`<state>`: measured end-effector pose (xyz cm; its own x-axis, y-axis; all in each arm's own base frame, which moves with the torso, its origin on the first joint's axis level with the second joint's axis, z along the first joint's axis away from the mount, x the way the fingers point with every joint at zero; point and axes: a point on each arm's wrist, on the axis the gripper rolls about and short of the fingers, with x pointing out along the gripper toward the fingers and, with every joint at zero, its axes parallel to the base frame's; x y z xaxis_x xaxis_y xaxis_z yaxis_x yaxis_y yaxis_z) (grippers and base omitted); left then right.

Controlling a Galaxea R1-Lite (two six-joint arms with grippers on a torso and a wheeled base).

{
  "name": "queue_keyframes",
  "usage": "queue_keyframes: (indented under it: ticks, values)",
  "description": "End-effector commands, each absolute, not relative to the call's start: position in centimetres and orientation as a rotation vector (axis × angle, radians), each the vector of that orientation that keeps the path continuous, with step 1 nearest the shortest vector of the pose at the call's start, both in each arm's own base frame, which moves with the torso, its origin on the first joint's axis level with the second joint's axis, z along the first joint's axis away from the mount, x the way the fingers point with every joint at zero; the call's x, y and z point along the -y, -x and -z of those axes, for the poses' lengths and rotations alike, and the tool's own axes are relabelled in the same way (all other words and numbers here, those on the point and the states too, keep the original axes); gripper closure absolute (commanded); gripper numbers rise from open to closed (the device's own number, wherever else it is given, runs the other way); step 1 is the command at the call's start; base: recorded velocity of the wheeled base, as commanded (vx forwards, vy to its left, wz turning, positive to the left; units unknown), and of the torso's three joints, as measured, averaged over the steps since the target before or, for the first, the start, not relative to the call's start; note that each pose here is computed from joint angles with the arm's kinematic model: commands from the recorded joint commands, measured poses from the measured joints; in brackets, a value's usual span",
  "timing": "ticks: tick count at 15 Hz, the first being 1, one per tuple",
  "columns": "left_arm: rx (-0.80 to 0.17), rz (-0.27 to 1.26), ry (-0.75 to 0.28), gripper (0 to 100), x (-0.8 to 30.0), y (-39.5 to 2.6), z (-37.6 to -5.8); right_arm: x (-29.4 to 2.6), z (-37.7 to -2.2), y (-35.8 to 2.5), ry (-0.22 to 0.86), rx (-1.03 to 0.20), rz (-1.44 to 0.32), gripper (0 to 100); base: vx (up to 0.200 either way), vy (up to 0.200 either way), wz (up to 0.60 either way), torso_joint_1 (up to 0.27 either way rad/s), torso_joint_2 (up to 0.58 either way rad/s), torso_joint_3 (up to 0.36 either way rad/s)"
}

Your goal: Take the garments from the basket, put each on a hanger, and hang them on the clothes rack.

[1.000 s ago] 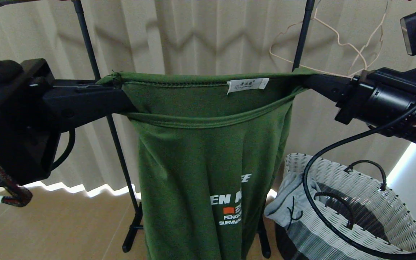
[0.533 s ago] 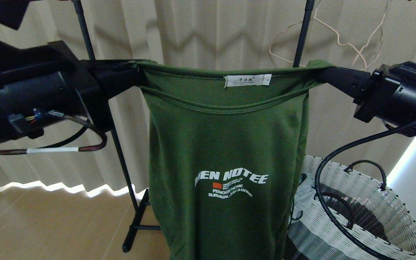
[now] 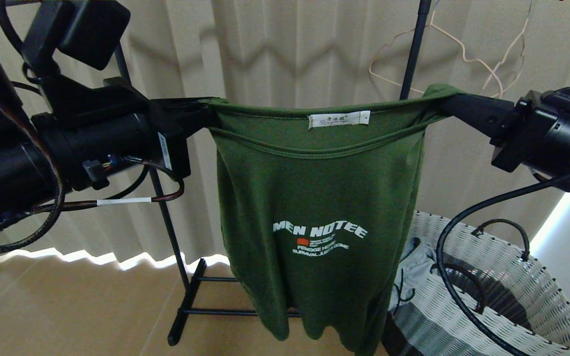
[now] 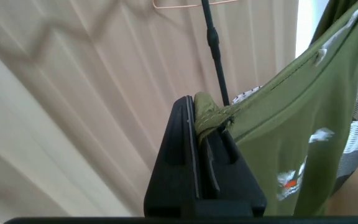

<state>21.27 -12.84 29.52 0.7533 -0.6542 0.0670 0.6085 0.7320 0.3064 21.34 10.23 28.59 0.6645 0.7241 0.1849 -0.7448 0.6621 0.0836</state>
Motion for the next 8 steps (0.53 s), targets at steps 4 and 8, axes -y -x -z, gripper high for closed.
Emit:
queue_keyframes:
  ticks: [4,8]
  values:
    - [0.173,0.699,-0.275,100,12.93,-21.43,-29.47,-10.14,-28.41,-21.15,-0.158,0.132,-0.822,100,0.000,0.000,0.00,0.000,0.00,0.000]
    - [0.167,0.683,-0.275,100,12.59,-21.68,-29.39,-9.84,-27.97,-20.37,-0.158,0.124,-0.823,0,0.000,0.000,0.00,0.000,0.00,0.000]
